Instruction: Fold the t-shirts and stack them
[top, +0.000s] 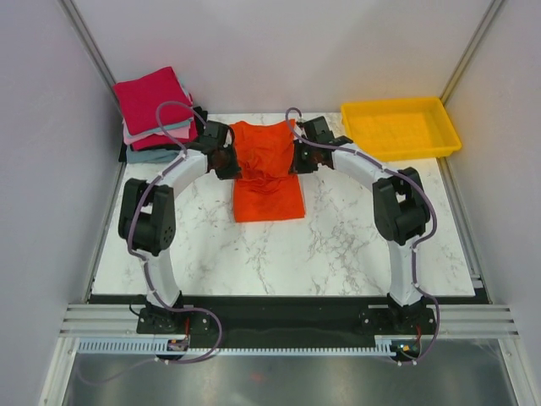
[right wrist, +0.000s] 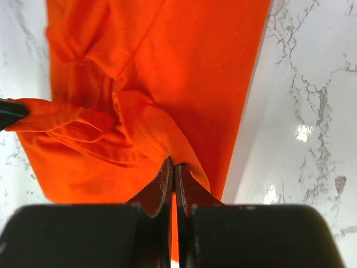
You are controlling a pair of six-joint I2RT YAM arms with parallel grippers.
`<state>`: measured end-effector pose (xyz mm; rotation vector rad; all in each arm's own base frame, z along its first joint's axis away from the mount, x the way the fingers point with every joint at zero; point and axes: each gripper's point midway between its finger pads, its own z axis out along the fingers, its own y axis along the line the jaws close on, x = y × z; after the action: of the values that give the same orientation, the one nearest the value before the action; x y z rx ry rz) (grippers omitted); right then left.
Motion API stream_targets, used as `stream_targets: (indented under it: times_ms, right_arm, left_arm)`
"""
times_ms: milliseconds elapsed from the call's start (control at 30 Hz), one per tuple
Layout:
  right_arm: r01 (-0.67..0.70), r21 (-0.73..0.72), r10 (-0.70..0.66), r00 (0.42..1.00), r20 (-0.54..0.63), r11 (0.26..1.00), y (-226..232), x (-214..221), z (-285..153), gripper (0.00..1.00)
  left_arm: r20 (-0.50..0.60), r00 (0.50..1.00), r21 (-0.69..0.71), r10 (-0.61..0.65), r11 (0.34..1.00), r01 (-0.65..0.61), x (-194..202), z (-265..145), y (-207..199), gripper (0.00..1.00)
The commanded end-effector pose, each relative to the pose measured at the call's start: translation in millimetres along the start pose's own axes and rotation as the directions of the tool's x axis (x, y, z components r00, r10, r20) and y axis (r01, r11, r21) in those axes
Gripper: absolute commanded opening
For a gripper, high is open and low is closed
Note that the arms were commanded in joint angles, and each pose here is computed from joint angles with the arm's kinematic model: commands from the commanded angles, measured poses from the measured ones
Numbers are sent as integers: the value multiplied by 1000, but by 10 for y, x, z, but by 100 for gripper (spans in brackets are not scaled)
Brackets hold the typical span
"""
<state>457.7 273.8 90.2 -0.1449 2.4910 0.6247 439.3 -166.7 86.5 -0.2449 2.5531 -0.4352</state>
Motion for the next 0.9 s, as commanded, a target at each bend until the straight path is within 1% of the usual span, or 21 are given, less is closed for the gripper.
stream_targets:
  times_ms: [0, 67, 167, 200, 267, 300, 333, 367, 400, 500, 533, 567, 600, 633, 667, 700, 733, 767, 800, 833, 867]
  right_arm:
    - [-9, -36, 9, 1000, -19, 999, -36, -42, 158, 7]
    - [-28, -23, 28, 999, -31, 999, -140, -36, 250, 11]
    - [-58, -22, 57, 998, -18, 998, -250, -161, 314, 26]
    - [-66, -27, 66, 998, 2, 997, -242, -280, 296, 31]
    - [-87, -25, 87, 996, 3, 996, -332, -347, 337, 45]
    - [-88, -27, 88, 996, 17, 996, -320, -456, 296, 64]
    - [-96, -20, 96, 995, 20, 995, -383, -500, 296, 72]
    - [-98, -15, 99, 995, 29, 995, -420, -559, 273, 77]
    - [-101, -17, 102, 994, 45, 995, -415, -662, 209, 81]
    - [-116, -3, 116, 990, 82, 993, -515, -851, -8, 83]
    - [-98, -2, 98, 989, 113, 995, -476, -939, -169, 83]
    - [-90, -2, 89, 988, 124, 996, -445, -958, -251, 83]
    - [-91, 3, 91, 990, 106, 996, -455, -844, -262, 82]
    - [-59, -21, 62, 989, 132, 998, -267, -865, -423, 81]
    - [-44, -28, 47, 990, 133, 999, -181, -808, -455, 80]
    - [-35, -23, 37, 993, 108, 999, -155, -639, -407, 74]
    - [5, -51, 1, 994, 107, 999, 88, -550, -459, 68]
    - [22, -68, -15, 995, 103, 997, 187, -475, -436, 59]
    - [25, -74, -20, 998, 64, 997, 227, -293, -368, 41]
    - [42, -99, -39, 999, 31, 994, 381, -136, -296, 34]
    - [37, -114, -36, 999, 14, 993, 449, -57, -245, 24]
  left_arm:
    - [-16, 999, 18, 29, 999, -29, -84, 182, 19, 4]
    - [-39, 999, 2, 7, 1000, -7, -71, 317, 116, 6]
    - [-43, 999, 37, 9, 999, -8, -227, 433, 101, 11]
    - [-11, 1000, 61, 20, 998, -20, -410, 419, 19, 21]
    - [-22, 999, 73, 44, 996, -42, -509, 414, -10, 33]
    - [4, 999, 82, 53, 995, -53, -675, 415, -79, 48]
    - [-11, 998, 70, 56, 996, -55, -691, 380, -48, 57]
    - [-6, 999, 65, 53, 996, -52, -759, 351, -41, 64]
    - [32, 998, 74, 51, 996, -54, -932, 229, -99, 71]
    - [80, 996, 59, 28, 998, -33, -1126, -52, -40, 78]
    - [126, 992, 73, 27, 997, -36, -1238, -295, -88, 79]
    - [137, 990, 77, 33, 996, -43, -1244, -378, -103, 79]
    - [131, 991, 74, 39, 996, -49, -1178, -445, -93, 80]
    - [160, 986, 89, 46, 994, -61, -1197, -652, -147, 80]
    - [162, 986, 90, 46, 994, -61, -1151, -735, -143, 80]
    - [127, 991, 77, 42, 996, -52, -974, -689, -58, 77]
    - [117, 992, 88, 44, 995, -55, -883, -710, -62, 76]
    - [142, 989, 109, 43, 992, -59, -847, -887, -106, 75]
    - [105, 994, 107, 33, 993, -45, -623, -790, -19, 73]
    - [98, 995, 140, 26, 989, -39, -518, -846, -60, 72]
    - [81, 996, 146, 24, 989, -36, -314, -912, -15, 72]
